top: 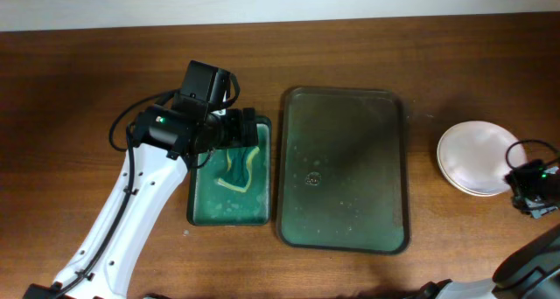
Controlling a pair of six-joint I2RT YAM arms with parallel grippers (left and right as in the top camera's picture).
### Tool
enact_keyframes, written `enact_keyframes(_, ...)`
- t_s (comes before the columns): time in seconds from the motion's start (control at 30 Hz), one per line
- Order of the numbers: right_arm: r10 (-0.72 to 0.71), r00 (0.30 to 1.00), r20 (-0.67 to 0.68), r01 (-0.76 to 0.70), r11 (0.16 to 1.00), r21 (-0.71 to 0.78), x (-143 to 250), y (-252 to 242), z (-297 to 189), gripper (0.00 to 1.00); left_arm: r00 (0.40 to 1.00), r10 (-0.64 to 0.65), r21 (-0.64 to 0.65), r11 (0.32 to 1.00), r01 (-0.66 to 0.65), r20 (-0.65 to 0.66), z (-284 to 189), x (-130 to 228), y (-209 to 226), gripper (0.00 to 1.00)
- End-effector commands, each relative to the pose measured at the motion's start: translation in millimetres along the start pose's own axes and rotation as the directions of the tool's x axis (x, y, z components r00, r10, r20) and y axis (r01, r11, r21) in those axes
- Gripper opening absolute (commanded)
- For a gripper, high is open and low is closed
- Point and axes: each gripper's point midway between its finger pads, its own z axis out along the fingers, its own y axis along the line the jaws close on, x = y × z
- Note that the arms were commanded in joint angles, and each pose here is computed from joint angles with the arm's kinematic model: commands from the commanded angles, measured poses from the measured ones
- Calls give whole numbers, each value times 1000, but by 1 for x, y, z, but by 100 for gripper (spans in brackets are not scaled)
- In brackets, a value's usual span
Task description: Clean dirty plates on tray and stack at the side
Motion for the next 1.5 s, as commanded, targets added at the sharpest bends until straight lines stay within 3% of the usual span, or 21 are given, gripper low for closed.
enact_keyframes(0.0,-108,994,-6,108,992,-67,13,32,-8,51,1000,-15,-3,1000,15,19,-5,-6,2,99)
enact_keyframes(0.1,-279,958,72,287,936,-202,33,88,-48,52,1000,-15,-3,1000,15,19,-5,-6,2,99)
enact_keyframes(0.17,-440,879,181,476,824,-307,69,133,-98,52,1000,-15,-3,1000,15,19,-5,-6,2,99)
enact_keyframes(0.27,-626,693,357,720,581,-379,142,175,-165,54,1000,-15,-3,1000,15,19,-5,-6,2,99)
enact_keyframes(0.3,-668,612,423,787,464,-406,177,185,-192,83,1000,-15,-3,1000,15,19,-5,-6,2,100)
enact_keyframes(0.33,-684,566,460,817,393,-421,197,189,-206,98,1000,-15,-3,1000,15,19,-5,-6,2,99)
enact_keyframes(0.43,-708,434,556,870,169,-463,255,189,-246,98,1000,-15,-3,1000,15,19,-5,-6,2,99)
enact_keyframes(0.5,-727,408,552,869,125,-478,270,182,-250,98,1000,-15,-3,1000,15,19,-5,-6,2,99)
enact_keyframes(0.6,-723,371,582,914,172,-368,252,180,-244,98,1000,-15,-3,1000,15,19,-5,-6,2,99)
enact_keyframes(0.73,-672,363,646,923,355,-149,205,164,-243,98,1000,-15,-3,1000,15,19,-5,-6,2,99)
enact_keyframes(0.8,-612,346,711,910,405,-95,193,153,-239,98,1000,-15,-3,1000,15,19,-5,-6,2,99)
enact_keyframes(1.13,-318,263,911,931,332,-153,215,130,-172,98,1000,-15,-3,1000,15,19,-5,-6,2,99)
enact_keyframes(1.33,-249,246,937,939,299,-168,222,131,-127,98,1000,-15,-3,1000,15,19,-5,-6,2,99)
enact_keyframes(1.47,-282,256,925,938,304,-167,223,128,-114,98,1000,-15,-3,1000,15,19,-5,-6,2,99)
